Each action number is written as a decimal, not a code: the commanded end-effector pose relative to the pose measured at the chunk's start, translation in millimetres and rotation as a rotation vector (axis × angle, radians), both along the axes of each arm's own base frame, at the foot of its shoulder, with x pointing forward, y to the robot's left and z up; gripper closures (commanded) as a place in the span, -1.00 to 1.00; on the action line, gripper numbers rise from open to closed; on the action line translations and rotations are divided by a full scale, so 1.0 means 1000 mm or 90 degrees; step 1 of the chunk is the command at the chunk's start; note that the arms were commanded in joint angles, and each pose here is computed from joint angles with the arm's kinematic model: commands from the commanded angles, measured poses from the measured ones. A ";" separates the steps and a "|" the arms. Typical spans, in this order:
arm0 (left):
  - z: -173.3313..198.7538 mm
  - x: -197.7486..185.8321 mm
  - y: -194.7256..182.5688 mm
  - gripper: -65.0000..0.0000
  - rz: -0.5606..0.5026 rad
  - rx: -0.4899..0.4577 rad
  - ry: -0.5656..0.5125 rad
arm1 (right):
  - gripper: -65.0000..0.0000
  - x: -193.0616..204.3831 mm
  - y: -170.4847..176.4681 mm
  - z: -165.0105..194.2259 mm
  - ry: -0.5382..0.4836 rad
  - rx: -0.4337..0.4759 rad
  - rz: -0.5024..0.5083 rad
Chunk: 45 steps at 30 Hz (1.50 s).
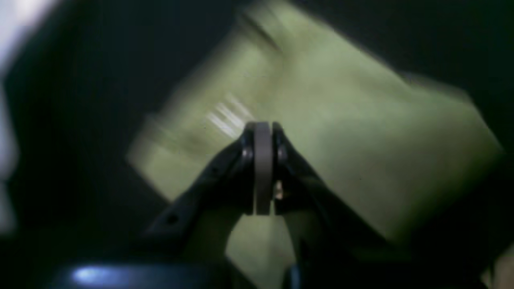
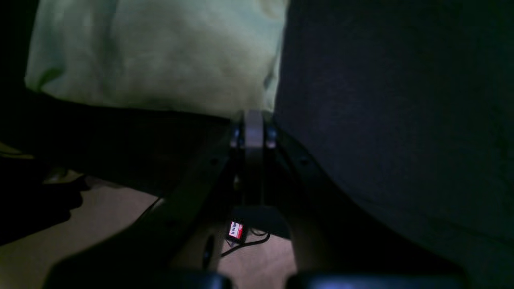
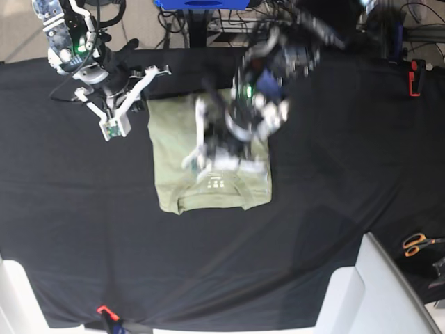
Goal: Fold the T-shirt properly
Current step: 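Drag the folded shirt with the left gripper to square it, then open the left gripper and raise it away from the shirt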
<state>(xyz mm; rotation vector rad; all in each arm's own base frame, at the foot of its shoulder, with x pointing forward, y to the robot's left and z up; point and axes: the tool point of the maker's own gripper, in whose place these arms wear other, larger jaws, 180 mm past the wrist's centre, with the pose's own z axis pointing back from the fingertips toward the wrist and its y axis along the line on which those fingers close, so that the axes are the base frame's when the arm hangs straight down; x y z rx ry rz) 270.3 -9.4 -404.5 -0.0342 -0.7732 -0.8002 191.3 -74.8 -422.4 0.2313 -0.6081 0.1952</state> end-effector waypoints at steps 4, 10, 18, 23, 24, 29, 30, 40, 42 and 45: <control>-0.011 -0.028 0.007 1.00 -0.003 -0.017 0.004 | 1.00 0.002 0.001 0.006 -0.016 0.006 0.001; -0.032 -0.049 0.043 1.00 0.046 0.024 0.025 | 1.00 -0.003 0.000 0.004 -0.008 0.006 0.000; -0.060 -0.057 0.062 1.00 0.048 0.043 0.029 | 1.00 -0.008 0.001 0.002 -0.002 0.007 0.000; -0.072 -0.080 0.068 1.00 0.048 0.054 0.063 | 1.00 -0.015 0.001 0.000 0.007 0.007 0.000; -0.073 -0.085 0.074 1.00 0.046 0.061 0.066 | 1.00 -0.016 0.001 -0.001 0.009 0.007 0.000; -0.063 -0.085 0.102 1.00 0.095 0.067 0.055 | 1.00 -0.016 0.001 -0.001 0.009 0.007 0.000; -0.058 -0.081 0.110 1.00 0.107 0.071 0.046 | 1.00 -0.016 0.001 -0.001 0.009 0.007 0.000; -0.023 -0.060 0.117 1.00 0.117 0.056 -0.016 | 1.00 -0.018 0.005 -0.001 0.010 0.011 0.007; -0.033 -0.075 0.121 1.00 0.113 0.074 0.005 | 1.00 -0.016 0.005 0.000 0.008 0.011 0.008; -0.058 -0.110 0.163 1.00 0.122 0.183 0.039 | 1.00 -0.014 0.006 0.001 0.003 0.011 0.010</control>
